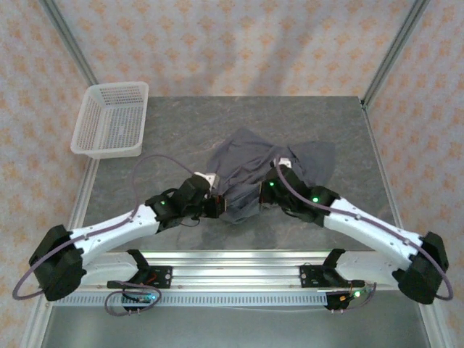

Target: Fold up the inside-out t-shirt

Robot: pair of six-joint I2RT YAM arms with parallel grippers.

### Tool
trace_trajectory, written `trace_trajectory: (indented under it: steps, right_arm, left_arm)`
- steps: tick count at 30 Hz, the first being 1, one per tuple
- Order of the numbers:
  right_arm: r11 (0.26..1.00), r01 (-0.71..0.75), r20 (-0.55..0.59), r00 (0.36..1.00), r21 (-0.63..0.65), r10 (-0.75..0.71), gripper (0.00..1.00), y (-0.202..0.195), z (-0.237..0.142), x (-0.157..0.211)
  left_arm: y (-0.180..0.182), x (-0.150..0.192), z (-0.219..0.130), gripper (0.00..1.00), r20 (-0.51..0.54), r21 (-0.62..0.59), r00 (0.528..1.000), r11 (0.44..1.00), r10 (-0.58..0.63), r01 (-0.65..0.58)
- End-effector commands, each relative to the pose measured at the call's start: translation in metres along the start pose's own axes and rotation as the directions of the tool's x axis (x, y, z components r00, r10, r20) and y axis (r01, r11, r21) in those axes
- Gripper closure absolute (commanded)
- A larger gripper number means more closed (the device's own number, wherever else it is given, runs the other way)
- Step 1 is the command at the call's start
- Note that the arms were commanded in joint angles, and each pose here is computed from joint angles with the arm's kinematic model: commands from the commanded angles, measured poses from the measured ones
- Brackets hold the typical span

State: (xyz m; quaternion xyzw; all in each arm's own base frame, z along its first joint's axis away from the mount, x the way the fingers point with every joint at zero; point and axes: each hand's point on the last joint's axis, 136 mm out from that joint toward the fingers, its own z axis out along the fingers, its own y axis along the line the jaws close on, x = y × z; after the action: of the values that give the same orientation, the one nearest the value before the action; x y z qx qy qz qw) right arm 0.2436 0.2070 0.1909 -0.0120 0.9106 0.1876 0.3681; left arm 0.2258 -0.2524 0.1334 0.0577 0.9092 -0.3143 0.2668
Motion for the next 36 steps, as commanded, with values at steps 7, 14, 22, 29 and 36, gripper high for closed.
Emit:
trace_trajectory:
  steps: [7,14,22,29,36]
  right_arm:
    - [0.986,-0.131,0.34,0.936,0.105,0.088,1.0,-0.034,-0.013,-0.058]
    - [0.958,-0.236,0.376,0.912,0.16,0.162,0.93,-0.076,-0.004,-0.038]
    - [0.804,-0.494,0.403,0.844,0.33,0.353,0.79,-0.17,-0.029,0.049]
    - [0.866,-0.489,0.404,0.817,0.108,0.411,0.39,-0.151,-0.043,0.041]
    - [0.864,-0.496,-0.08,0.861,0.084,0.502,0.36,-0.105,0.019,0.052]
  left_arm:
    - [-0.052,0.051,-0.006,0.75,-0.083,0.198,0.907,0.898,0.414,-0.392]
    - [-0.053,0.085,0.02,0.6,-0.195,0.133,0.826,0.849,0.529,-0.512]
    - [-0.06,0.054,0.017,0.57,-0.029,0.071,0.882,0.882,0.47,-0.467]
    - [-0.059,0.032,0.007,0.57,0.023,-0.012,0.875,0.875,0.484,-0.484]
    - [-0.065,0.027,0.011,0.55,0.043,-0.008,0.883,0.884,0.468,-0.468]
